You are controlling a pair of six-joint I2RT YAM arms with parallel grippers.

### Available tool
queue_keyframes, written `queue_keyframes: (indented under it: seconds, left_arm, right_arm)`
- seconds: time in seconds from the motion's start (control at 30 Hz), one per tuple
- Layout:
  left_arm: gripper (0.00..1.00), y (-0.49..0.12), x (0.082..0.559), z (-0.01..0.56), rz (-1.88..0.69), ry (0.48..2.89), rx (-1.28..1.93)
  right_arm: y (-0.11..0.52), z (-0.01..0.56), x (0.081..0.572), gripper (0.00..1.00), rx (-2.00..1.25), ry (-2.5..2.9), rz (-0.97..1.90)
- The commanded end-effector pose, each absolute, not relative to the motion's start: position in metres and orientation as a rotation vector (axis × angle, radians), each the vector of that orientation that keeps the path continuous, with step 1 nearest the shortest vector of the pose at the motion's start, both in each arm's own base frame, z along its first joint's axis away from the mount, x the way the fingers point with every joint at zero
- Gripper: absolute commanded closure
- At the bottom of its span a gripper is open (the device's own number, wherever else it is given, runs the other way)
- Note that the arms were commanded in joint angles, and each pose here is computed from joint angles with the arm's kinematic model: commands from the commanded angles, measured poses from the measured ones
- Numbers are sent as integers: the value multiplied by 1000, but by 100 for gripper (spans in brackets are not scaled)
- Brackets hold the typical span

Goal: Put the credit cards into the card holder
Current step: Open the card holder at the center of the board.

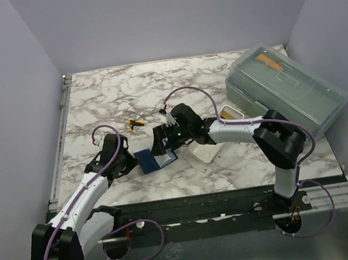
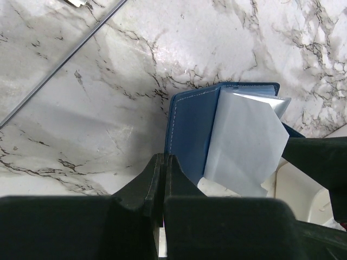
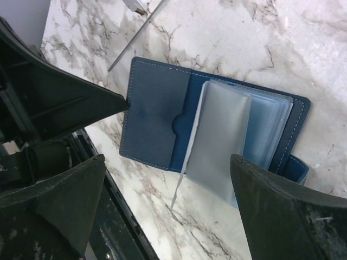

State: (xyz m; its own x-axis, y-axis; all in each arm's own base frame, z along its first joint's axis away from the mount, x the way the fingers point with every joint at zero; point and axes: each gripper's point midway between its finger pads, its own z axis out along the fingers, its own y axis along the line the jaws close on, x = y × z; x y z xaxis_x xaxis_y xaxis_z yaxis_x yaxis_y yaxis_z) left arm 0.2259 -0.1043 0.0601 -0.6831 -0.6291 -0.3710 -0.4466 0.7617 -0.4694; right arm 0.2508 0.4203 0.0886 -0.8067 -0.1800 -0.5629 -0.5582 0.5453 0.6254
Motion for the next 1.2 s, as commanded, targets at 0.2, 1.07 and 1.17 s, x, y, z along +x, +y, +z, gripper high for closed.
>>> queue_keyframes:
  seconds: [0.2,1.07,1.17]
  left_arm:
    - [100,-100,220,51,-430,2453,-830]
    - [60,-104,203,60,-498,2436,-1102]
    - [58,-92,201,70,-417,2409,-1163]
  right_arm:
    - [422,61,258,0,-643,2394,1104]
    - [455,85,209,20,-696,2309,1627]
    - [456,82,205,29,-706,2313,1653]
